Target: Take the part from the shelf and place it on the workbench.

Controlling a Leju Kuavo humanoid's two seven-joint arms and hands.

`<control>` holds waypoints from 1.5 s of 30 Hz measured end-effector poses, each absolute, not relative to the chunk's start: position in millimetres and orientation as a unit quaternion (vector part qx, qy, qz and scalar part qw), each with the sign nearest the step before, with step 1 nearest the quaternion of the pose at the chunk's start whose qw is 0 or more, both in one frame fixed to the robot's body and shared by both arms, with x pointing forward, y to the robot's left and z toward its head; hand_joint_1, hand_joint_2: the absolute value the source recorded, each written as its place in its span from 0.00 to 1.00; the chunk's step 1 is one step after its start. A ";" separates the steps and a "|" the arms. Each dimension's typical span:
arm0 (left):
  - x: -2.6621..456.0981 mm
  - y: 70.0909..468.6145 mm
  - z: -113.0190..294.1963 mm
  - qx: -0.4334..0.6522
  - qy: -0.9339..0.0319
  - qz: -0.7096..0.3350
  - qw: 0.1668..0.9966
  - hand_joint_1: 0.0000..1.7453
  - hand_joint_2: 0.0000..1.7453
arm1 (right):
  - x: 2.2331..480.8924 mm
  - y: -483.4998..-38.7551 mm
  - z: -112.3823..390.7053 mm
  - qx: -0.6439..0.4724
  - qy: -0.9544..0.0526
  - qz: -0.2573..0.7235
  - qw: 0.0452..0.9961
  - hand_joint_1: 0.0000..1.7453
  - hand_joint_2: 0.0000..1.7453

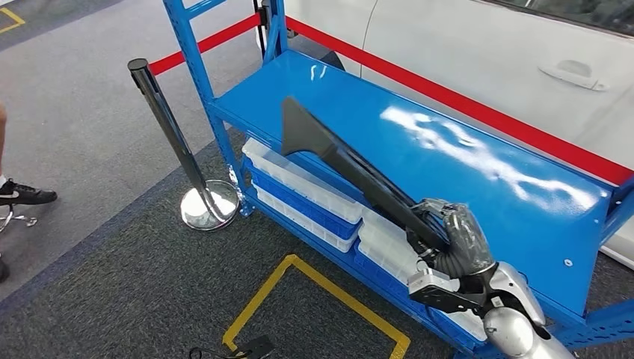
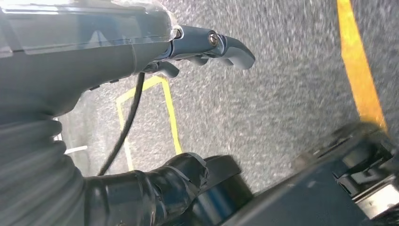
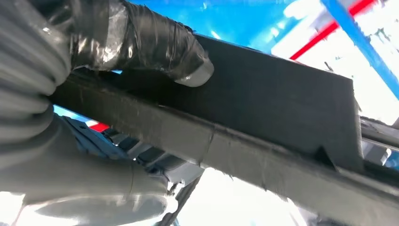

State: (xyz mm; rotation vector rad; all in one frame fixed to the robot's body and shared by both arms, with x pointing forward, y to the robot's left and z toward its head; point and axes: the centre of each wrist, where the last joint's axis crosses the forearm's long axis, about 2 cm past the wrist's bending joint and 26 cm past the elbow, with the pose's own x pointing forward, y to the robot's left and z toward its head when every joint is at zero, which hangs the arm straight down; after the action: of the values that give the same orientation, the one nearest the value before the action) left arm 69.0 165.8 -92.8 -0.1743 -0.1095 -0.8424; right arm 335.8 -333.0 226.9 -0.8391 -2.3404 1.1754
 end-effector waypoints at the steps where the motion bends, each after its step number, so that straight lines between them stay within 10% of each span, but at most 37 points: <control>1: 69.6 166.5 -92.9 -0.083 -0.054 -0.410 0.906 0.00 1.00 | 334.5 -337.9 225.6 -0.305 -0.832 0.420 0.197 1.00 1.00; 19: 74.5 171.2 -93.2 -0.043 -0.065 -0.399 0.914 0.00 1.00 | 345.7 -362.7 226.9 -0.348 -0.818 0.411 0.202 1.00 1.00; 31: 47.8 177.3 -98.6 -0.082 -0.021 -0.291 0.953 0.00 1.00 | 346.1 -253.8 271.9 -0.226 -0.850 0.438 0.187 1.00 1.00; 45: 45.0 178.4 -99.2 -0.081 -0.024 -0.334 0.939 0.00 1.00 | 341.8 -243.8 286.3 -0.217 -0.853 0.440 0.177 1.00 1.00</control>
State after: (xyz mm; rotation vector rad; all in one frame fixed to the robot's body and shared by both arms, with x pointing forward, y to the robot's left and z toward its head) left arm 45.0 178.4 -99.2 -0.1654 -0.0485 -0.6821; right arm 341.8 -243.8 286.3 -0.6131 -2.4153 1.2469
